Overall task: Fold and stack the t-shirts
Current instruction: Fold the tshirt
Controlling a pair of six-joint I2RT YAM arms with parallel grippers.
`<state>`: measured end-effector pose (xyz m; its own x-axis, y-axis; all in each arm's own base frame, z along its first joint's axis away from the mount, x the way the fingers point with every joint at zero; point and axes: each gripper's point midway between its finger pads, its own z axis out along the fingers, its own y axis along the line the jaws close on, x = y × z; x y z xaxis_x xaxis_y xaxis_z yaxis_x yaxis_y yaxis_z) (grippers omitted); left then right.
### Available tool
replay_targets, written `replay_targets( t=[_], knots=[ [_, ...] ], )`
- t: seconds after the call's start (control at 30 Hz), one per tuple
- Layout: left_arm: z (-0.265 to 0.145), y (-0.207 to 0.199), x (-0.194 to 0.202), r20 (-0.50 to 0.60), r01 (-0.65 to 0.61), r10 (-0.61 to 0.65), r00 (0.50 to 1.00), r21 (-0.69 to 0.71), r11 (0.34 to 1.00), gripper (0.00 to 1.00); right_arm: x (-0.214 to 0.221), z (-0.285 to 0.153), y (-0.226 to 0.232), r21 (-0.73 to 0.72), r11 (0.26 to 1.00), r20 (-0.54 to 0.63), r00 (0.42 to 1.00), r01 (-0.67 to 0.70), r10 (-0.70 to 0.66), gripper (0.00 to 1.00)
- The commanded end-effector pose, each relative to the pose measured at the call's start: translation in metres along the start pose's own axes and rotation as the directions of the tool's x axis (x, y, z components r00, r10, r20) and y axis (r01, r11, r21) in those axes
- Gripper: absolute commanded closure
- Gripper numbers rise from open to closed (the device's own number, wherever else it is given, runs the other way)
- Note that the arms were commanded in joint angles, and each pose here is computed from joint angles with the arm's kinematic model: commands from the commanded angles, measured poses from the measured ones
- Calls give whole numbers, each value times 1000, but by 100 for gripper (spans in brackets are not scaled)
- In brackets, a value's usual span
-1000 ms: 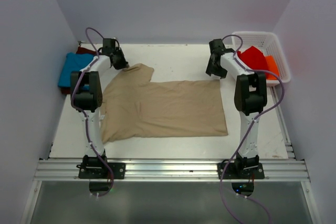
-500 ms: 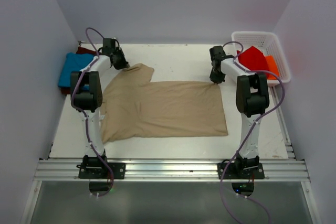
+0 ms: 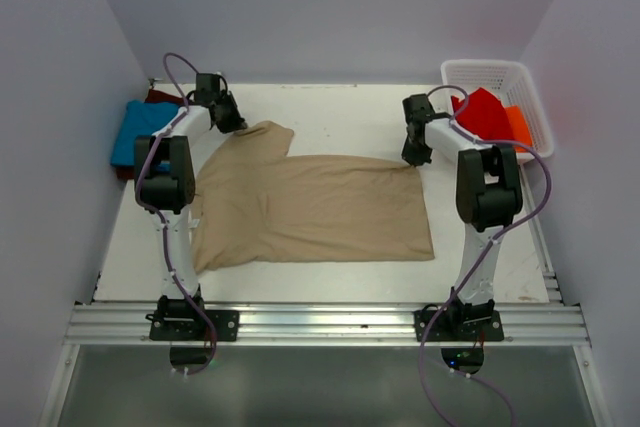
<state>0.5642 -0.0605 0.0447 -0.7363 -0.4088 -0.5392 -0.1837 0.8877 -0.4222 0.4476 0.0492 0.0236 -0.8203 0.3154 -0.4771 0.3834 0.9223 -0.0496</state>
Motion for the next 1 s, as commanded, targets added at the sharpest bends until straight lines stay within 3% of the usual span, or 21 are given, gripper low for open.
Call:
replay_targets(
  t=[0.0,0.4,0.6,0.97],
  knots=[
    [-18,-9,-20,55,-11,9,998,35,999,100,-22,-30,1,-46,999,69,998,-7,10,100],
    [-92,-19,-60,193,-6,-3,981,50,999,100,-47,-84,3,-110,994,176,984,8,12,100],
    [-126,-17,-48,212,-6,1,977,24,1000,100,-36,-97,-5,-97,995,169,986,17,0,100],
    [-183,9,44,121,48,-44,992,-26,999,100,7,-118,-27,-109,994,153,988,21,-4,100]
  ],
)
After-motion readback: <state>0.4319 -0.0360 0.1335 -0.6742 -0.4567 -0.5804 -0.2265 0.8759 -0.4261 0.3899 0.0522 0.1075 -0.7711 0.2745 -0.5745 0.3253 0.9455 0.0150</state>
